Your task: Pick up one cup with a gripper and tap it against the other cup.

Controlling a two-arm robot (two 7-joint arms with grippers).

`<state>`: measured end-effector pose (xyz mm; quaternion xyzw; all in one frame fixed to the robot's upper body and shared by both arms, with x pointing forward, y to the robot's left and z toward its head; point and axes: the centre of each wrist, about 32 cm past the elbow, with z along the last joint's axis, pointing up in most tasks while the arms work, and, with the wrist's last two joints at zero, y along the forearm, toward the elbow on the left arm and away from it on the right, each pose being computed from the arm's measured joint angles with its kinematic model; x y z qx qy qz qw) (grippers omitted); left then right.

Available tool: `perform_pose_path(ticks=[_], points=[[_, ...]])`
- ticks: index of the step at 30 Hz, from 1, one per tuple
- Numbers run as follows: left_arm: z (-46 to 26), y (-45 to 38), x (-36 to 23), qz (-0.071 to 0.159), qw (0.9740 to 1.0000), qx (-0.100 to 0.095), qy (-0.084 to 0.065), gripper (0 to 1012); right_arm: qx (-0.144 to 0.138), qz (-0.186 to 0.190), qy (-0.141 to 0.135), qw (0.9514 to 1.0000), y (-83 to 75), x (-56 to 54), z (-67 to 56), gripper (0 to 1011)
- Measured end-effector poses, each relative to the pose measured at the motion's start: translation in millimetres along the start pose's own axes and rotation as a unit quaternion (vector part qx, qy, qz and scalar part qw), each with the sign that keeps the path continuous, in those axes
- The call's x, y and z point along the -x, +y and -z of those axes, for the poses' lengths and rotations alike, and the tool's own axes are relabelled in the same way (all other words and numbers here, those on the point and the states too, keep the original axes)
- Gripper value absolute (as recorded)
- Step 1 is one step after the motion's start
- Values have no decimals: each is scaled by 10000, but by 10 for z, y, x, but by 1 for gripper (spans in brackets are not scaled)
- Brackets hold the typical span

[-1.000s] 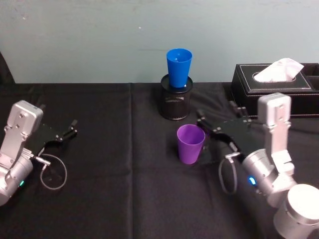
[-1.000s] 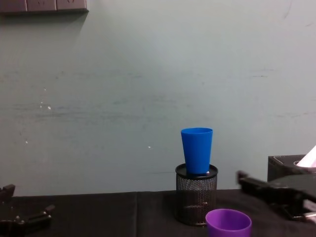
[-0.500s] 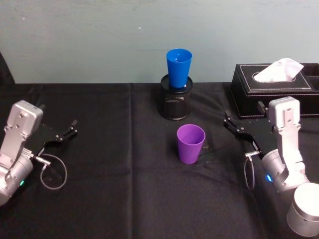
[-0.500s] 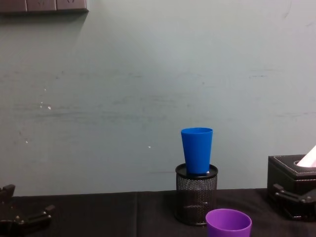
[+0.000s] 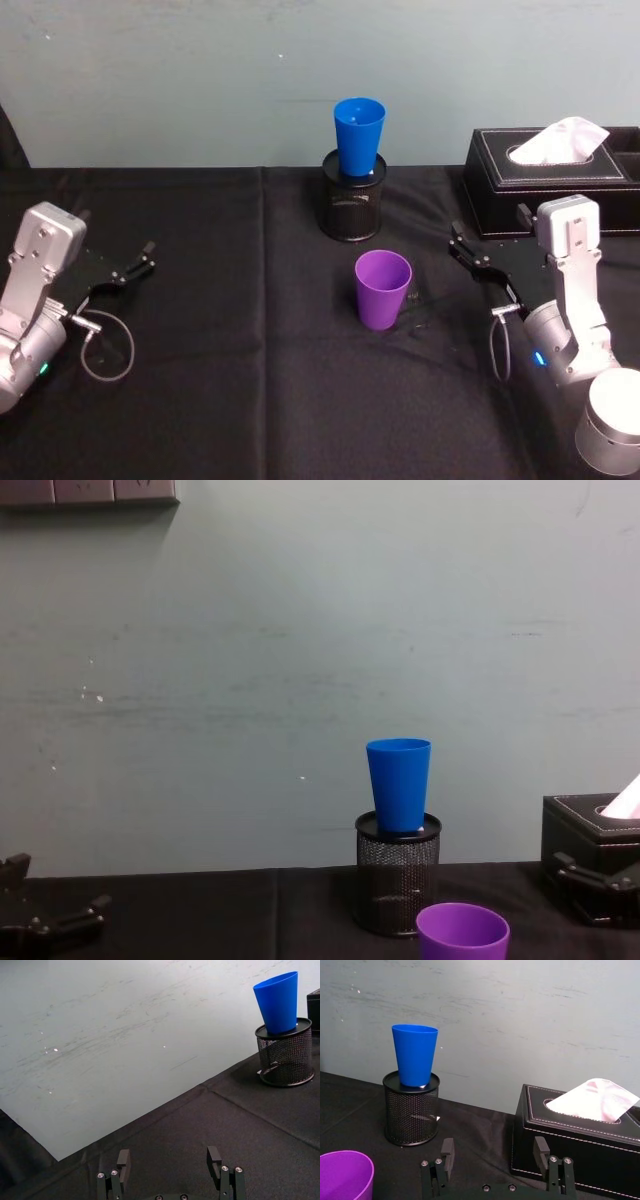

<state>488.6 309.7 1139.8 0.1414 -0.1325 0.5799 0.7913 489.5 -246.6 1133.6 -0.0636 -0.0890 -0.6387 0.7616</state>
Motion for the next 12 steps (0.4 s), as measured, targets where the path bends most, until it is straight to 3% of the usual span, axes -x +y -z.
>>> perform_pose_path(ticks=[12], points=[[0, 0, 0, 0, 10000, 0, 0, 1000, -1, -14, 17, 10000, -1, -5, -3, 1003]])
